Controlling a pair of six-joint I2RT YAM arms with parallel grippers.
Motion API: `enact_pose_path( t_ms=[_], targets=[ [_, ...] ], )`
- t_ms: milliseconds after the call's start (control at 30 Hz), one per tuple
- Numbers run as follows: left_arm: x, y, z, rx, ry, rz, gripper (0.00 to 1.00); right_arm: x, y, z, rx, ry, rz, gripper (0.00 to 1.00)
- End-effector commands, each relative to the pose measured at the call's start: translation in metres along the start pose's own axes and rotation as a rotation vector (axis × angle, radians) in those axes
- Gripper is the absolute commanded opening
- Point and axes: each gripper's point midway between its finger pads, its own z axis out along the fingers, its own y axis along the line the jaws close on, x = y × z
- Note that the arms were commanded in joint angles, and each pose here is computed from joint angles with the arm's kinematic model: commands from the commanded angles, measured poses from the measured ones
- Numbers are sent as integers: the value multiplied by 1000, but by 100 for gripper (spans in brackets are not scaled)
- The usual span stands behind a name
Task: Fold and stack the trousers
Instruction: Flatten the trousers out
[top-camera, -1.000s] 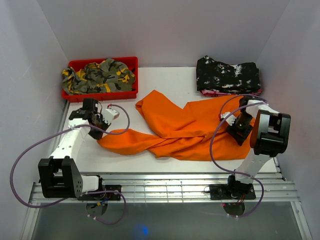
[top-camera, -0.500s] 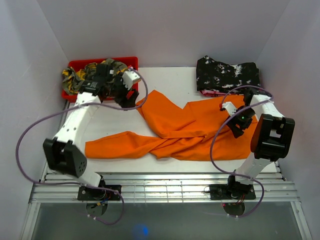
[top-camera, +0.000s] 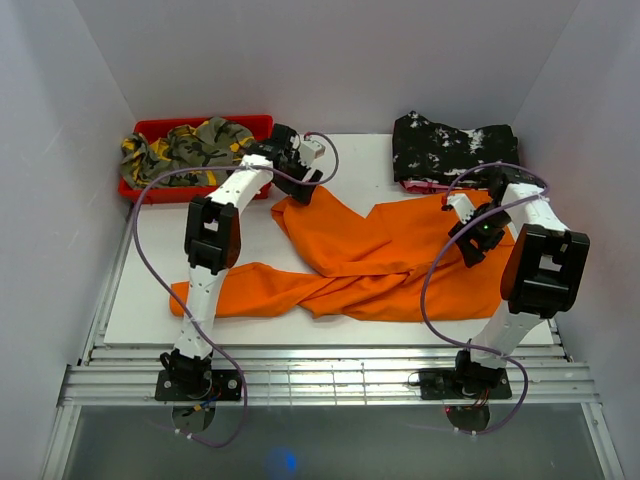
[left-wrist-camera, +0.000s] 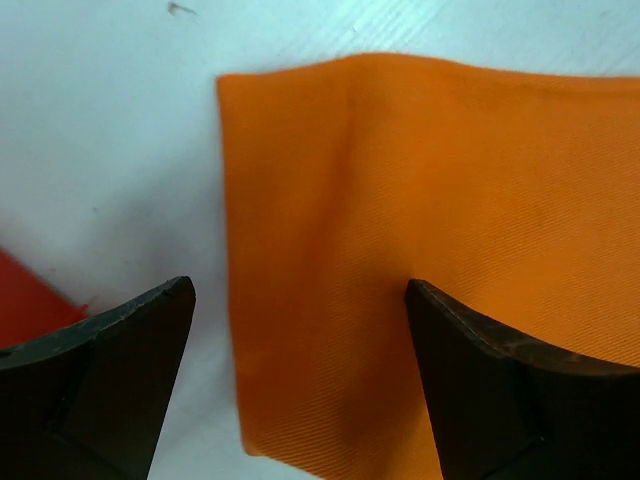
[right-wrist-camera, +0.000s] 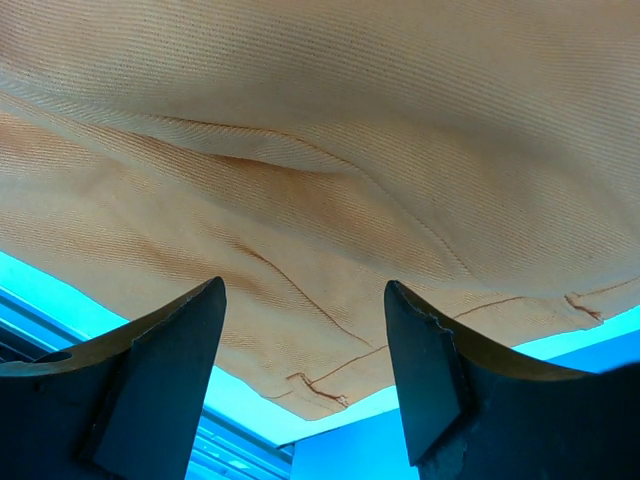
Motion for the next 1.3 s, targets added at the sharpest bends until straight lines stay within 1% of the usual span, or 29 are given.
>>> enact_pose_path(
  t_ms=[0, 33, 67, 133, 167, 267, 300, 367, 400, 433, 467, 500, 600, 633, 700, 733, 800, 833, 867, 900, 933, 967, 1000, 1033, 1067, 1100, 1200, 1233, 1267],
  targets=[
    [15, 1, -12, -74, 68, -59, 98, -5, -5, -3, 5, -17, 17, 70],
    [21, -3, -10, -68, 88, -59, 97, -4, -4, -1, -1, -13, 19, 70],
    [26, -5, -9, -62, 97, -68, 89, -2, -3, 1, -7, -8, 18, 70],
    [32, -14, -11, -31, 106, -71, 83, 0, -4, 3, -7, 1, 10, 70],
    [33, -16, -13, -24, 107, -74, 72, 1, -4, 4, -11, 6, 8, 70],
    [40, -22, -17, -2, 125, -81, 55, 2, -6, 7, -13, 13, 3, 70],
    [44, -25, -18, 12, 139, -83, 39, 1, -7, 7, -8, 12, 2, 70],
    [36, -27, -27, 20, 117, -89, 17, 0, -9, 6, -5, 10, -2, 69],
    [26, -24, -34, -1, 88, -91, 0, -1, -10, 5, -2, 8, -4, 69],
    [14, -23, -43, -20, 53, -99, 0, -2, -10, 3, 3, 4, -6, 69],
    [-3, -17, -56, -53, 4, -92, 0, -3, -10, 2, 5, -1, -5, 69],
    [-30, -14, -81, -89, -84, -75, 0, -3, -9, 0, 5, -4, -1, 68],
    [-83, -29, -134, -160, -231, 29, 0, -4, -7, -4, 6, -15, 10, 67],
    [-95, -56, -138, -140, -252, 98, 0, -5, -6, -5, 7, -21, 13, 66],
    [-105, -100, -153, -79, -288, 168, 0, -4, -4, -6, -3, -31, 33, 65],
    [-108, -145, -152, -13, -299, 225, 0, -4, -4, -6, -7, -32, 43, 64],
    [-93, -203, -142, 108, -276, 278, 0, -2, -4, -8, -22, -47, 78, 63],
    [-86, -251, -144, 193, -277, 331, 0, -2, -5, -7, -32, -50, 91, 63],
    [-77, -275, -141, 252, -270, 349, 1, -3, -6, -10, -33, -61, 101, 63],
    [-69, -301, -138, 309, -268, 371, 11, 1, -7, -11, -39, -61, 120, 63],
    [-41, -344, -131, 405, -220, 425, 23, 3, -8, -12, -44, -62, 129, 63],
    [-30, -361, -128, 445, -201, 444, 47, 5, -8, -12, -46, -61, 138, 63],
    [-19, -377, -127, 491, -180, 453, 63, 8, -9, -14, -47, -60, 148, 63],
    [-10, -392, -130, 557, -164, 456, 77, 10, -11, -16, -43, -64, 150, 63],
    [-9, -394, -131, 570, -160, 441, 86, 12, -11, -17, -39, -65, 153, 63],
    [-10, -391, -133, 573, -162, 429, 92, 17, -12, -19, -38, -66, 166, 63],
    [-33, -368, -160, 602, -267, 390, 92, 31, -12, -21, -35, -60, 171, 63],
    [-44, -343, -164, 574, -298, 333, 92, 35, -8, -19, -42, -53, 171, 63],
    [-54, -331, -172, 568, -331, 305, 92, 39, -7, -18, -44, -48, 163, 63]
  ],
)
